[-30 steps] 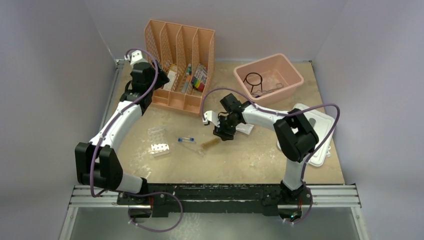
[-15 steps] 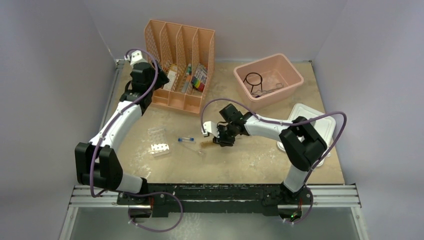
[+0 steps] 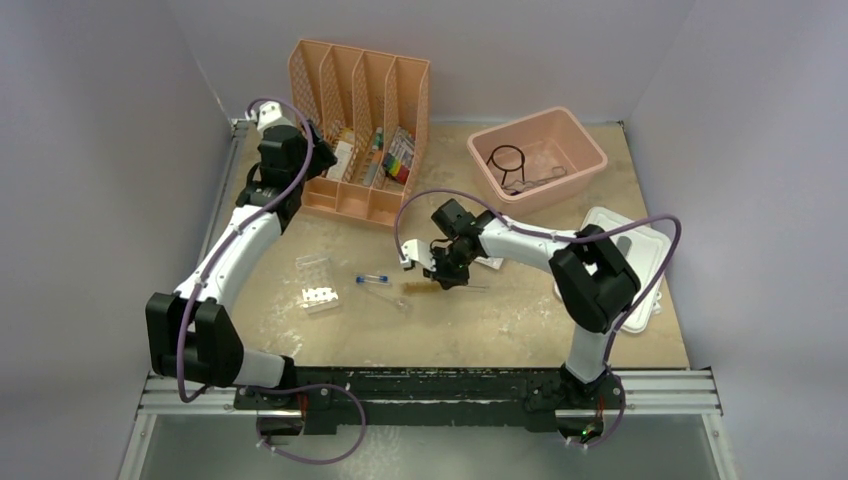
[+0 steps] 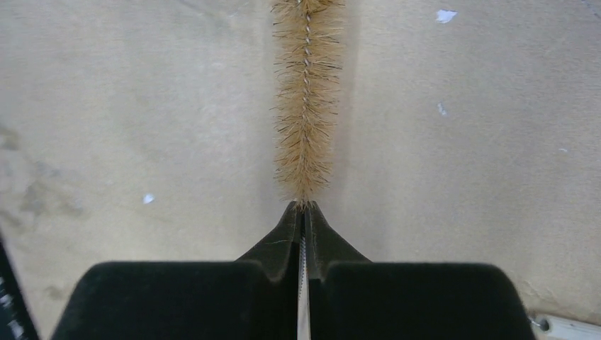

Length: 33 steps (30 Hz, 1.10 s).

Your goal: Organize the chemistry lab equipment

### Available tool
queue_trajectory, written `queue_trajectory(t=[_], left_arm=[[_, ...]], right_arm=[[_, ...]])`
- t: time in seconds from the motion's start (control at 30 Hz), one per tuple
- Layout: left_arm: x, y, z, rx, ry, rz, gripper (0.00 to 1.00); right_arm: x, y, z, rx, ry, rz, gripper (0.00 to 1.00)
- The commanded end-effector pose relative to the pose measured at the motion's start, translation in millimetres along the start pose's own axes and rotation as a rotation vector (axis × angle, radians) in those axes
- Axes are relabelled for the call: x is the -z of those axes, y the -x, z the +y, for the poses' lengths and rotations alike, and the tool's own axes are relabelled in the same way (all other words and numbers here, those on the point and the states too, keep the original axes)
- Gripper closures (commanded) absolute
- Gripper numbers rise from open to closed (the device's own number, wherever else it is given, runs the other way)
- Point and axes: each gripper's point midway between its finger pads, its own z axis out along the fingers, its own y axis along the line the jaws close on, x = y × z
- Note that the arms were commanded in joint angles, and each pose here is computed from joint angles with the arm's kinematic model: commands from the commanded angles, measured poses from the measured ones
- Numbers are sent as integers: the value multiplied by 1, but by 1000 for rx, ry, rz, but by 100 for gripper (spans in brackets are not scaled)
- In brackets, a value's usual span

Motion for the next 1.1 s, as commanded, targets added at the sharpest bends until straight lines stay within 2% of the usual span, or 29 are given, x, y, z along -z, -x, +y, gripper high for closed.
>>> queue_trajectory(t=[0.0,0.1,0.27,0.43,0.67,0.77,0.87,0.93,1.07], left_arm=[[7,20,-5,6,-20,-58,33],[7,21,-5,10,-18,-62,33],[6,24,-6,5,-15,-66,33],[3,25,-8,12,-20,-72,33],[0,22,-12,16,-36,-57,33],[1,22,-10,5,-27,-57,33],[0,18,-5,0,-13,-54,33],[0,17,-5,1,-14,-51,33],[1,18,-7,6,-22,-55,33]], right_arm=[[43,17,18,0,87,-18,100],[73,28,8,3,43,-67,100],[128,42,-31,5,-159,-163,100],[193,51,-93,-29,-508,-261,100],[280,53,-164,-236,-990,-423,100],[321,46,-185,-371,-1193,-509,100],[348,27,-203,-594,-1353,-539,100],[361,14,-212,-777,-1418,-538,100],[360,-18,-218,-1156,-1470,-501,100]])
